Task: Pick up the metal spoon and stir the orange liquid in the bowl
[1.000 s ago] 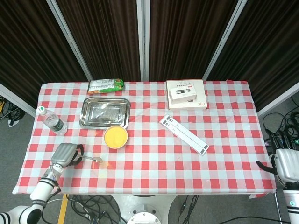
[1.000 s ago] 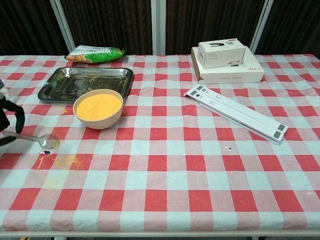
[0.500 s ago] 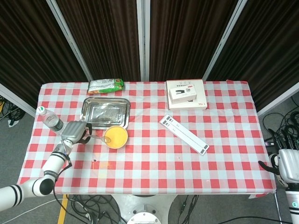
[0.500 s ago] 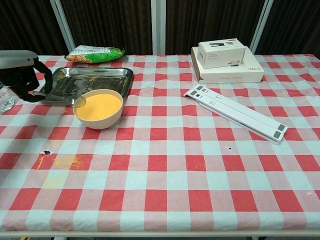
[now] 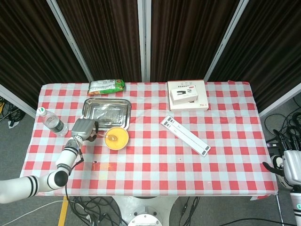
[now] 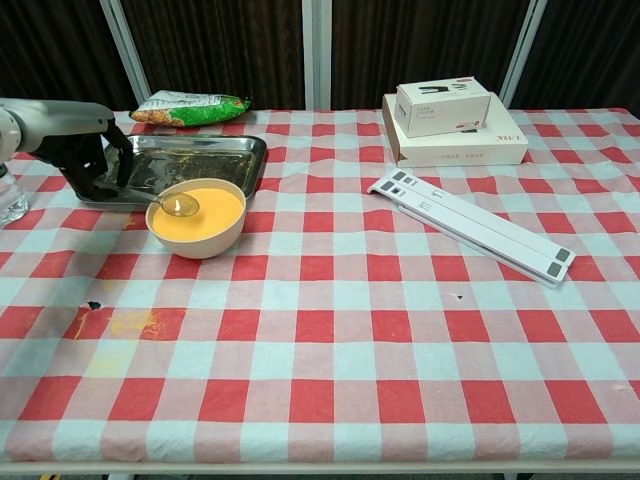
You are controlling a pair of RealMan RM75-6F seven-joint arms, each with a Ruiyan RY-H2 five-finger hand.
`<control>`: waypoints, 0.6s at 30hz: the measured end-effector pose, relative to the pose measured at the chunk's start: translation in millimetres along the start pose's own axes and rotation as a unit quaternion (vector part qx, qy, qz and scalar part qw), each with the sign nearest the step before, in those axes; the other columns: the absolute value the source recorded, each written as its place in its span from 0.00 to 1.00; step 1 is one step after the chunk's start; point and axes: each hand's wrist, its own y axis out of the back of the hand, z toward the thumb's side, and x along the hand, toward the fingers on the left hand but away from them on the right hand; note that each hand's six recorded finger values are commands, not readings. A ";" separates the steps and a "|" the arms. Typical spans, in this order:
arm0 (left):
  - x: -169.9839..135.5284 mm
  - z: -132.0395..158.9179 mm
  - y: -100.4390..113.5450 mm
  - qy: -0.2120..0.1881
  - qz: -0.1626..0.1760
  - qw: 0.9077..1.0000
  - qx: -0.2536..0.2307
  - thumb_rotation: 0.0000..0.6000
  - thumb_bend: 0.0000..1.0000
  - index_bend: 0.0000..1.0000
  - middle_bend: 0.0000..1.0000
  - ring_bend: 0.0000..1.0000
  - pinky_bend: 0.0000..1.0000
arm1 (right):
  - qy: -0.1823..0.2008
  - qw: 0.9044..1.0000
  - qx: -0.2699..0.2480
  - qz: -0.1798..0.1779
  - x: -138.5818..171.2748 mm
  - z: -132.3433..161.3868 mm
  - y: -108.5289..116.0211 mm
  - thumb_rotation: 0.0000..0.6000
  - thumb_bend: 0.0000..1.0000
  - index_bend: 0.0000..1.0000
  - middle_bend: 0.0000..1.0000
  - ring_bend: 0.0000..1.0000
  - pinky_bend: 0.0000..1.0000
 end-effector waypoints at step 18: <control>-10.5 6.4 2.0 -0.015 0.012 1.000 0.021 1.00 0.42 0.44 1.00 0.96 1.00 | 0.001 1.000 0.014 -0.022 -11.4 -0.7 19.1 1.00 0.05 0.07 0.16 0.01 0.09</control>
